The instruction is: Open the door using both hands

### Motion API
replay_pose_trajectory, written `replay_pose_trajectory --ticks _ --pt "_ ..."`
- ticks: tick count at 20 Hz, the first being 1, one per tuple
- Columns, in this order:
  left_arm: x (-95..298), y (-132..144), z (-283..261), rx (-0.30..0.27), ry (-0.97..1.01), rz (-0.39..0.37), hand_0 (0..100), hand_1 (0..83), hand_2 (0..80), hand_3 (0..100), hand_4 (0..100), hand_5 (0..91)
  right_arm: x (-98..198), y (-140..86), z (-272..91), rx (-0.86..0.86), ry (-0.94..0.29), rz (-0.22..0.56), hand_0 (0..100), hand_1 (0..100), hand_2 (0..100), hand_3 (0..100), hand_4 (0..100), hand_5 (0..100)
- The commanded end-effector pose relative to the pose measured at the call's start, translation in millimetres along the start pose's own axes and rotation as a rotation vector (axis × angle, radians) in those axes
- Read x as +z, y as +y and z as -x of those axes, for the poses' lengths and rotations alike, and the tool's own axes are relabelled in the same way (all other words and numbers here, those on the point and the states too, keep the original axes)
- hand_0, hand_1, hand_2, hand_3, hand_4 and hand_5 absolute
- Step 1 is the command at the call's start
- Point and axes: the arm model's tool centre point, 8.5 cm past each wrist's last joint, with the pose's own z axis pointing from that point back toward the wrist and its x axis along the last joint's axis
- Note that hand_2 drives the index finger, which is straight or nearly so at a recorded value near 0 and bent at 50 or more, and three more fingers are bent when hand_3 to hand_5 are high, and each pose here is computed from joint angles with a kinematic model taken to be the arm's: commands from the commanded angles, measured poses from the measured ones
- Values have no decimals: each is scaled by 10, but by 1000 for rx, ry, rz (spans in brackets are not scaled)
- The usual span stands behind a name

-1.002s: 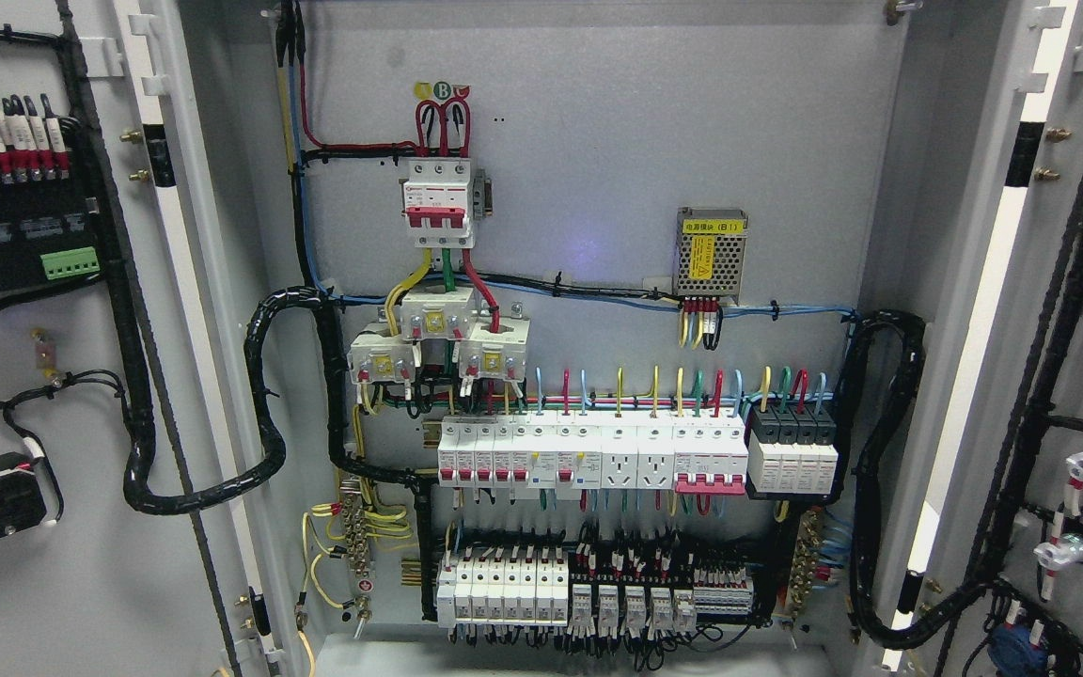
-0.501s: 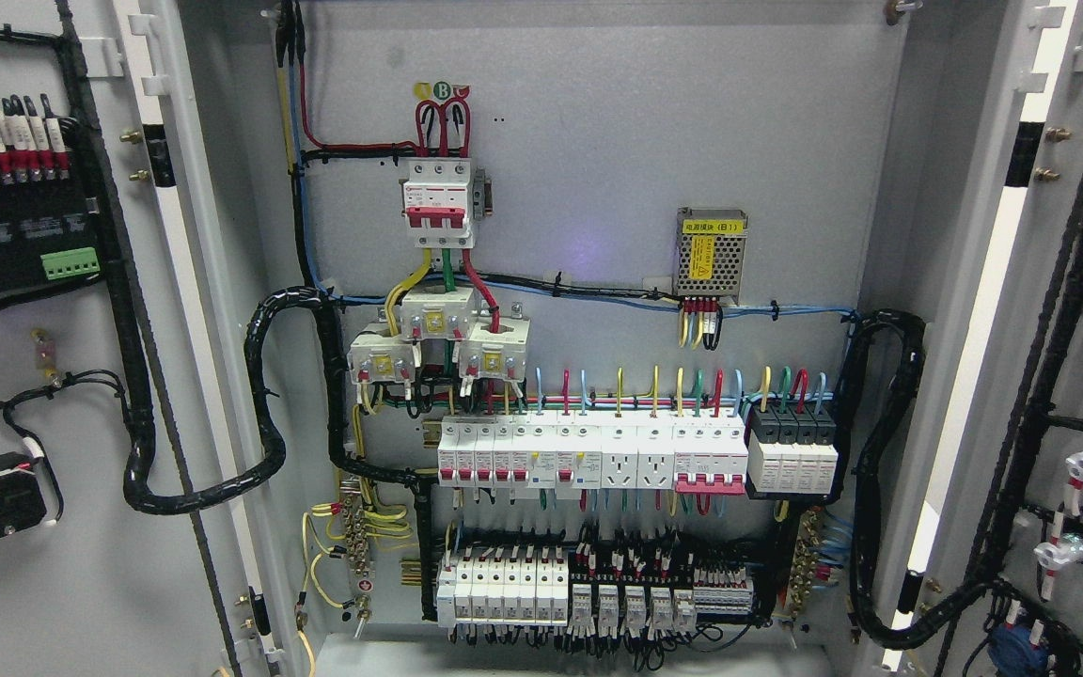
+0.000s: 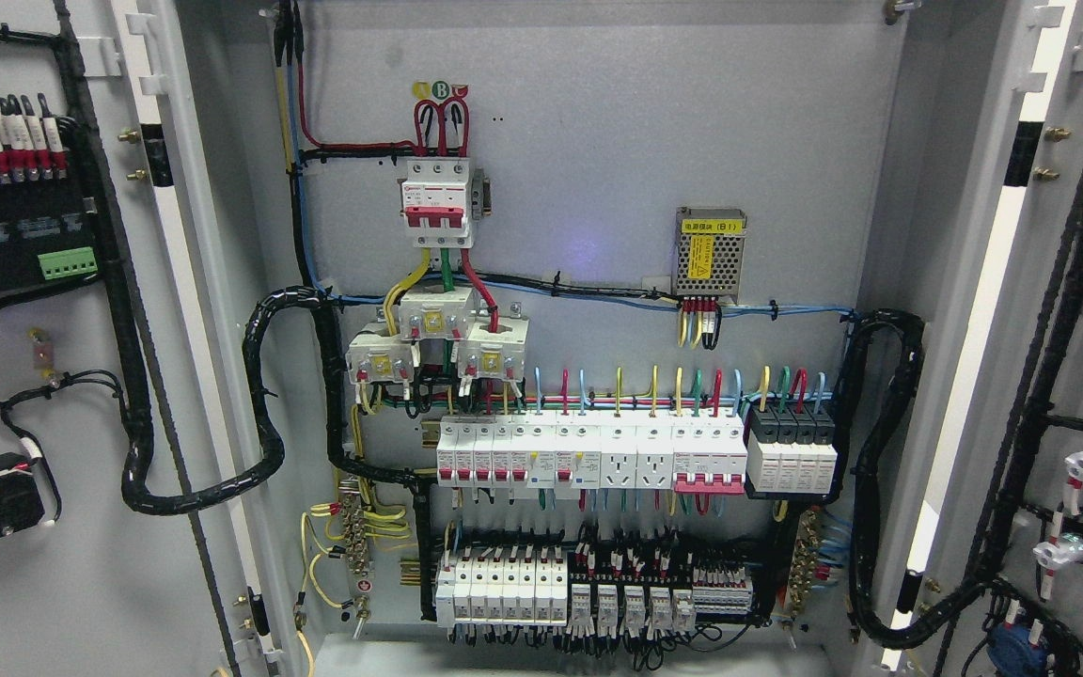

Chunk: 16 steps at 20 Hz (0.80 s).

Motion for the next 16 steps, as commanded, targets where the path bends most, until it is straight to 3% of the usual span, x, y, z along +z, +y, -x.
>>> replay_pose_trajectory --ticks 1,4,10,14,16 --pt "312 -608 749 71 334 29 120 389 0 0 0 0 29 -77 156 21 75 50 48 0 0 0 0 0" --pt "387 -635 852 106 389 16 120 389 0 0 0 0 21 -113 75 23 77 71 48 0 0 0 0 0" --pt "443 -746 927 101 425 56 120 389 0 0 0 0 5 -114 4 21 67 102 48 0 0 0 0 0" --pt "474 -777 993 155 491 41 120 389 0 0 0 0 -8 -99 -52 20 58 101 48 0 0 0 0 0" --pt "468 -788 994 154 494 19 120 389 0 0 0 0 -4 -118 -58 20 57 104 48 0 0 0 0 0"
